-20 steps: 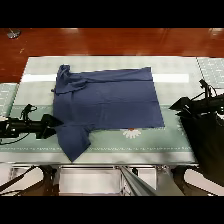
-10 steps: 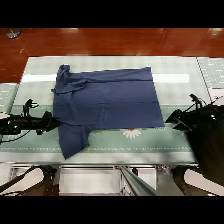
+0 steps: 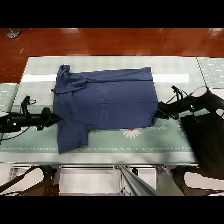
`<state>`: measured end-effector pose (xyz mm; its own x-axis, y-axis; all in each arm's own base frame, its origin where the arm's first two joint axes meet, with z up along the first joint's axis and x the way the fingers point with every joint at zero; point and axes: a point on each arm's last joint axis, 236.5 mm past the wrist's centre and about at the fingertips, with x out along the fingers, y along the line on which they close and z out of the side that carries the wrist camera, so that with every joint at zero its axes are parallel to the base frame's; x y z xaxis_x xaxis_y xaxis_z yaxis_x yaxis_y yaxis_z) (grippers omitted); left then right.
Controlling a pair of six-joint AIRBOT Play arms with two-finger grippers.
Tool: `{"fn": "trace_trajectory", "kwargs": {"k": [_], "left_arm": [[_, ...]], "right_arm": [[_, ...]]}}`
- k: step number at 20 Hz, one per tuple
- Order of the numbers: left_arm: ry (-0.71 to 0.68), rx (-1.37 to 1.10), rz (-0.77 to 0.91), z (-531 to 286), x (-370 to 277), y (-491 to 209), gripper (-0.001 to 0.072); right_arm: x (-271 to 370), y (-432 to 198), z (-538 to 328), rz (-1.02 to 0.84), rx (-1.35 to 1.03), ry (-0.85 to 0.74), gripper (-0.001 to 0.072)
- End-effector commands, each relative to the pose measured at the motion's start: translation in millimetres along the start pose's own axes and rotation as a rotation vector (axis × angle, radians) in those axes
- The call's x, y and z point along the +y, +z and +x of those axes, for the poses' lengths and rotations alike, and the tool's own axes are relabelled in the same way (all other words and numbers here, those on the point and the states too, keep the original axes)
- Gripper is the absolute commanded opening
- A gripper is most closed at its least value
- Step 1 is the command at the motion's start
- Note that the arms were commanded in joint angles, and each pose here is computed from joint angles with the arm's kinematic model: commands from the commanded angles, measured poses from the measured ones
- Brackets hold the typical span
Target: Fold the shirts.
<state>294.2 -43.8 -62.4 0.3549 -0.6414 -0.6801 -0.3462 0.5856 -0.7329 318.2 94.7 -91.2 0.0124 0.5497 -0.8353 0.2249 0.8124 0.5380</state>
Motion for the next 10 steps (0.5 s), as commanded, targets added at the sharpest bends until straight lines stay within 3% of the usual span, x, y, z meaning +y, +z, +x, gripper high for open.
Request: {"fn": "trace_trajectory", "kwargs": {"k": [1,3,6,10], "left_arm": [[-0.173,-0.137,0.098,-36,-77,54,0.0028],[-0.259,-0.287,0.276,-93,-154,95,0.0028],[-0.27,-0.582,0.597,-210,-274,120,0.0027],[0.019,-0.958,0.857,-346,-348,87,0.0027]], "right_arm": [[52,34,-46,-0.171,-0.053,0.014,0.0016],[99,77,-129,-0.306,-0.24,-0.037,0.0015],[182,104,-283,-0.491,-0.618,-0.095,0.0015],[257,26,-426,-0.668,-0.997,-0.09,0.0015]]}}
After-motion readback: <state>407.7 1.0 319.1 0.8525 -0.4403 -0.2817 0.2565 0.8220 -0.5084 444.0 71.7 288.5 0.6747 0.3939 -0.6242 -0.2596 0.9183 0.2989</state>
